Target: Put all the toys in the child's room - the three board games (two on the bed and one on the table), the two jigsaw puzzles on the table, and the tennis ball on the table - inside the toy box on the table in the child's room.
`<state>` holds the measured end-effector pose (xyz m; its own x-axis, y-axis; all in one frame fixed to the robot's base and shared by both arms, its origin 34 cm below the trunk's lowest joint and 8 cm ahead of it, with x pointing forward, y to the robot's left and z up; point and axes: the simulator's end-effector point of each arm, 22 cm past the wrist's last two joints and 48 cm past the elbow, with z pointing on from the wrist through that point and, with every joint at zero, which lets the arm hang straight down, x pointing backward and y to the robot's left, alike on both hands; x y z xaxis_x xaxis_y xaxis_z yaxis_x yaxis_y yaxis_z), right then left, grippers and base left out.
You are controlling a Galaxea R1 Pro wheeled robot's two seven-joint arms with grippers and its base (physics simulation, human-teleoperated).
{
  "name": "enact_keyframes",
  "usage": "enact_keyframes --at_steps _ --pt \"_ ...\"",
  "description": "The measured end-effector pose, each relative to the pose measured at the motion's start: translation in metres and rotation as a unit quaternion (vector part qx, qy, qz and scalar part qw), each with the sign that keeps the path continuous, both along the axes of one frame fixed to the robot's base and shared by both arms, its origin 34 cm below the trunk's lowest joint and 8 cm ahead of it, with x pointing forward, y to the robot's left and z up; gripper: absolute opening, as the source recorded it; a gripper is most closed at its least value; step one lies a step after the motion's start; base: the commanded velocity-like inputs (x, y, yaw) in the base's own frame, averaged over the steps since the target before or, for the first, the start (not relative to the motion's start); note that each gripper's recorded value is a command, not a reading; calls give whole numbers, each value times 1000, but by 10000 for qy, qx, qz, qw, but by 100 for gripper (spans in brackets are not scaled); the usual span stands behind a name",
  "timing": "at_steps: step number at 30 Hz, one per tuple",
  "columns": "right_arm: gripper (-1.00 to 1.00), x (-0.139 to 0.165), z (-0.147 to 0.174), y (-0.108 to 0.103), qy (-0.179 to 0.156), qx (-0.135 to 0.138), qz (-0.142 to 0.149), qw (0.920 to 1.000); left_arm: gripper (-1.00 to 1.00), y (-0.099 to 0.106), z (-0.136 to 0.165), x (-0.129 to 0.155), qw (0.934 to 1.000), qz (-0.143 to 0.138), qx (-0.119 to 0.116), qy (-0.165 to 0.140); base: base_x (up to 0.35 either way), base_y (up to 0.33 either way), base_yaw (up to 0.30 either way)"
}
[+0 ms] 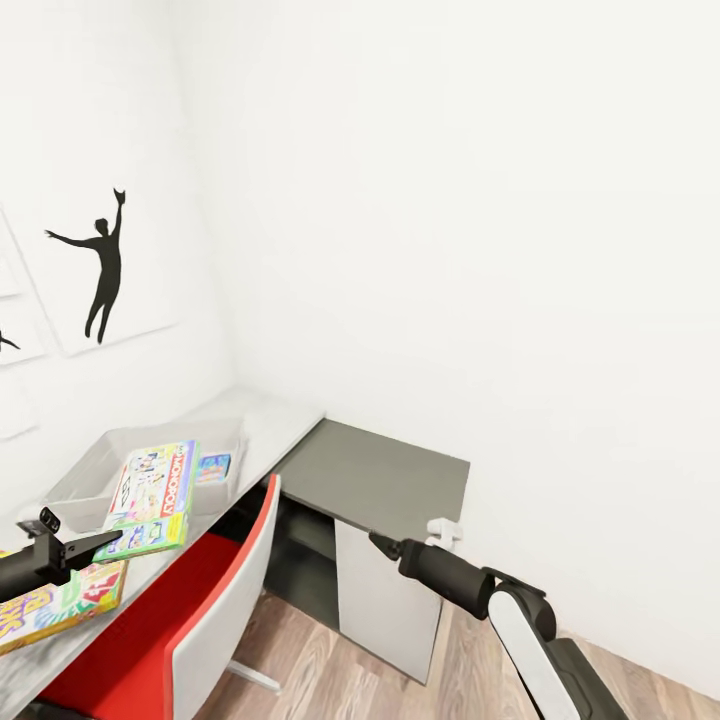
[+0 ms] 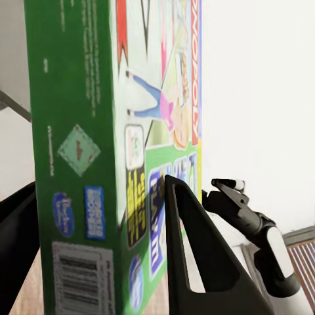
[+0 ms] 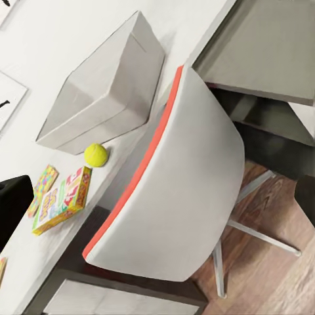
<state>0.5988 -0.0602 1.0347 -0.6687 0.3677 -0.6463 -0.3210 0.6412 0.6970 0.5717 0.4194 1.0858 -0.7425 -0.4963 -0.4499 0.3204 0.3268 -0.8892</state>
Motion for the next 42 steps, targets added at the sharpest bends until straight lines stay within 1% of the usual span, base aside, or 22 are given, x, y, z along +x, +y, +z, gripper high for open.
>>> enact_keyframes --at_steps 5,7,8,11,14,16,29,34,42 --pt "100 1 5 -1 -58 8 5 10000 -100 1 0 0 10000 6 5 -1 310 -14 17" --pt "100 1 20 1 -224 43 36 9997 -100 1 0 0 10000 7 9 -1 278 -4 5" --pt "100 1 37 3 -400 84 65 9991 -100 1 0 0 10000 7 11 1 247 -3 3" --pt "100 -4 55 1 -576 82 145 9982 -100 1 0 0 10000 8 12 1 200 -1 2" --pt "100 -11 58 -3 -568 42 281 9980 -100 2 1 0 10000 15 15 -8 116 0 1" --pt "100 -12 59 -3 -571 50 313 9979 -100 3 1 0 10000 19 20 -9 45 0 0" --pt "100 -12 61 -4 -607 82 318 9976 -100 2 1 0 10000 14 11 -5 31 9 0" --pt "100 -13 62 -4 -614 81 317 9976 -100 2 1 0 10000 11 13 -7 248 60 44" --pt "100 -12 61 -5 -614 48 305 9976 -100 2 0 0 10000 10 14 -2 315 9 252"
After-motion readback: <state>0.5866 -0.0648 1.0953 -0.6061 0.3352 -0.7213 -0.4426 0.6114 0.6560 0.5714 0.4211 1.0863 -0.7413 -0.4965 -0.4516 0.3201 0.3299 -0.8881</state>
